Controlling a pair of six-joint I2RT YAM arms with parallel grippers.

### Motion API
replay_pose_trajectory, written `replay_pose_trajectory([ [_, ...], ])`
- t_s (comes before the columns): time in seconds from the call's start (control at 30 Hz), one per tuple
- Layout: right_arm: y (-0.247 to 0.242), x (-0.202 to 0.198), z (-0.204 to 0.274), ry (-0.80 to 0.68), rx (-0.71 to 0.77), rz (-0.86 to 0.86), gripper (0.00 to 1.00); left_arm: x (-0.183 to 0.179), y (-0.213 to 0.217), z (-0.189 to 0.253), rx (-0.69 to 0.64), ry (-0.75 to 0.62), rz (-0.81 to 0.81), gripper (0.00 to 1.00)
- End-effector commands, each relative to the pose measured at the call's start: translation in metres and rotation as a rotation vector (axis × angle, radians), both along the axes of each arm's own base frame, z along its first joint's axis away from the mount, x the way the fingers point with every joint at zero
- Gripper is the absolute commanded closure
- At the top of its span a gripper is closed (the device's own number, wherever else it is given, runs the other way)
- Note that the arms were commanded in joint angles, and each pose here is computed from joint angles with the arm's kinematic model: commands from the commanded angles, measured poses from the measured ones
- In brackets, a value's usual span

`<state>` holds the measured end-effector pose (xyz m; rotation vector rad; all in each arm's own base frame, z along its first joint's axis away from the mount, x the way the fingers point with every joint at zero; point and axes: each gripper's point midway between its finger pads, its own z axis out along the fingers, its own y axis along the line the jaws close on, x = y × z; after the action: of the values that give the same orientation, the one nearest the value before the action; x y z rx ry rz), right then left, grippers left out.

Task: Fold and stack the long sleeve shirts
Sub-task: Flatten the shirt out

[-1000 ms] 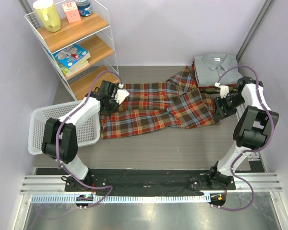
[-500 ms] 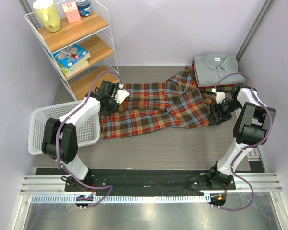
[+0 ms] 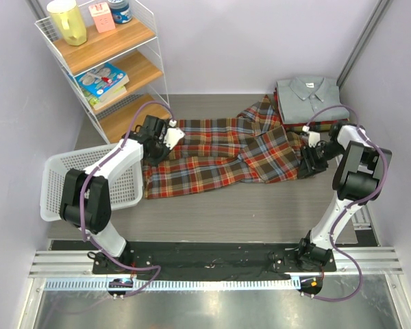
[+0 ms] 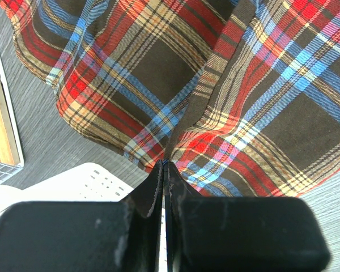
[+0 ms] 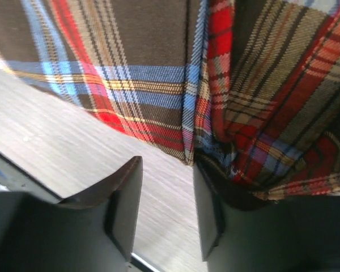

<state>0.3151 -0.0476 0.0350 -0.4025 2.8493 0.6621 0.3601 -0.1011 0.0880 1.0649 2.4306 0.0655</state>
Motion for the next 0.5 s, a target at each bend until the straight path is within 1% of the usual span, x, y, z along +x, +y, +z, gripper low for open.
replay_pose_trajectory([
  [0.0,0.016,0.005,0.029,-0.043,0.097,0.007,0.64,0.006,-0.001,0.002,-0.011,-0.019,0.005,1.0],
  [0.07,0.018,0.006,0.039,-0.059,0.11,0.011,0.74,0.008,-0.001,0.003,-0.012,-0.023,0.006,1.0],
  [0.1,0.018,0.01,0.046,-0.076,0.11,0.013,0.84,0.007,-0.002,0.002,-0.011,-0.019,0.005,1.0],
  [0.17,0.019,0.01,0.059,-0.089,0.114,0.014,0.95,0.008,-0.002,0.003,-0.011,-0.017,0.006,1.0],
  [0.2,0.018,0.017,0.07,-0.121,0.11,0.016,0.99,0.009,-0.002,0.004,-0.008,-0.02,0.005,1.0],
  [0.23,0.019,0.016,0.077,-0.118,0.116,0.015,0.99,0.009,-0.001,0.004,-0.007,-0.02,0.007,1.0],
  [0.3,0.018,0.024,0.104,-0.189,0.119,0.018,0.99,0.01,-0.001,0.005,-0.008,-0.025,0.007,1.0],
  [0.33,0.02,0.02,0.115,-0.189,0.129,0.021,0.99,0.011,-0.002,0.007,-0.008,-0.028,0.006,1.0],
  [0.4,0.019,0.025,0.143,-0.259,0.12,0.027,0.99,0.011,-0.002,0.007,-0.007,-0.03,0.007,1.0],
  [0.47,0.022,0.022,0.159,-0.283,0.136,0.027,0.99,0.012,-0.002,0.009,-0.007,-0.035,0.008,1.0],
])
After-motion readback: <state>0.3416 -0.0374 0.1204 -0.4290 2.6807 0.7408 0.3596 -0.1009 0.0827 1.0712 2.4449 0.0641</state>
